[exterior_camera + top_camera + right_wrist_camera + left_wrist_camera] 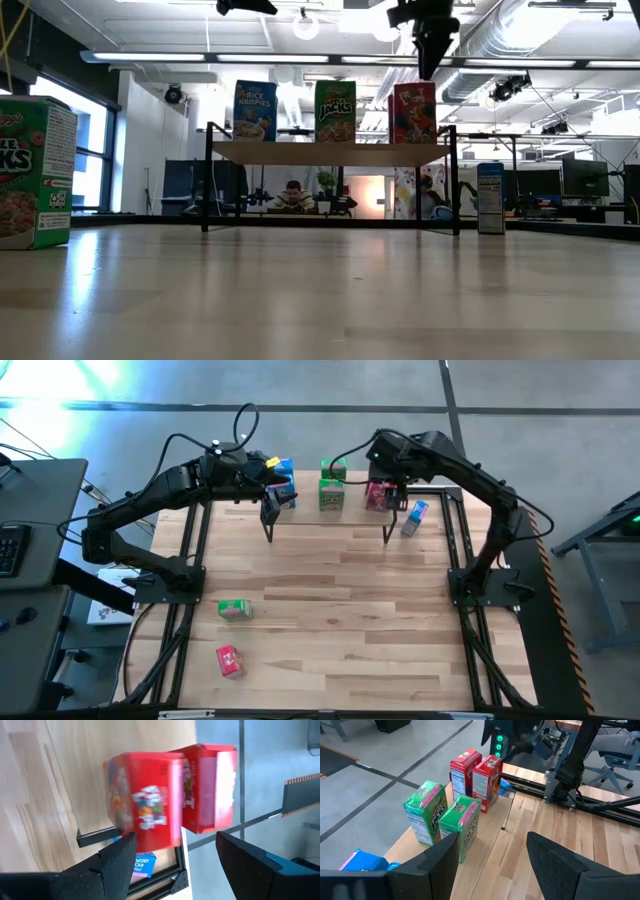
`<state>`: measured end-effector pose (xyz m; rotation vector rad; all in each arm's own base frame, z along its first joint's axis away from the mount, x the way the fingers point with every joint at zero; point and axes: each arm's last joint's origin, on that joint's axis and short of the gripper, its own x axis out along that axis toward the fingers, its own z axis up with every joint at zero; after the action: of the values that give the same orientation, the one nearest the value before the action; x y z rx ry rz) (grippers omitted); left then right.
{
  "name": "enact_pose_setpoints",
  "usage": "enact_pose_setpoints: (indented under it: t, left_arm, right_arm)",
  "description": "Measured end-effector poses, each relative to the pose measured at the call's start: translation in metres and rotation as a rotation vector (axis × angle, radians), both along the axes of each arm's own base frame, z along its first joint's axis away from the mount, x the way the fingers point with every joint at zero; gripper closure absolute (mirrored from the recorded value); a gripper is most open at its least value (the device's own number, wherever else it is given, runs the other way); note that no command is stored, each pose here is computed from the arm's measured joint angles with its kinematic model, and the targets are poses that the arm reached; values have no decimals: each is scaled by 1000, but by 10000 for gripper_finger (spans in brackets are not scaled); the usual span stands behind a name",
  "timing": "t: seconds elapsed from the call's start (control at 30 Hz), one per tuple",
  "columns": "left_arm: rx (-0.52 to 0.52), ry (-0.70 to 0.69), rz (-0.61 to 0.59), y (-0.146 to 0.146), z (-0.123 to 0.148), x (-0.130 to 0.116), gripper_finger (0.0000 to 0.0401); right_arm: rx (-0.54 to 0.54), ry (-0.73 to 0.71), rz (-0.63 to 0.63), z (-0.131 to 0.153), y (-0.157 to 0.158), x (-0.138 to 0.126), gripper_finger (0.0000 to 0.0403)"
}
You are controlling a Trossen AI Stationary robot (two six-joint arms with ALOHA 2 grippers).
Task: Stack cereal on shelf
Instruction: Put the right red cereal box on the shelf aligned with the other red cereal box
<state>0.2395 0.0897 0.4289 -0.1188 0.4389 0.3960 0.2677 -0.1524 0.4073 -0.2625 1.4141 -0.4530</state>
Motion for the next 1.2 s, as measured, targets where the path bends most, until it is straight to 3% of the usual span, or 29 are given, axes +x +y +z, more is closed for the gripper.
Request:
enact_pose_setpoints:
  t: [0.47, 0.77, 1.2]
  left_arm:
    - [0, 0, 0, 0, 0, 0, 180]
    - [0, 0, 0, 0, 0, 0, 180]
    - [0, 0, 0, 0, 0, 0, 180]
  right_arm:
    - [118, -196, -145, 14, 11, -12, 139]
    - [221, -186, -322, -11, 13, -13, 139]
    - [244, -124, -359, -32, 14, -12, 139]
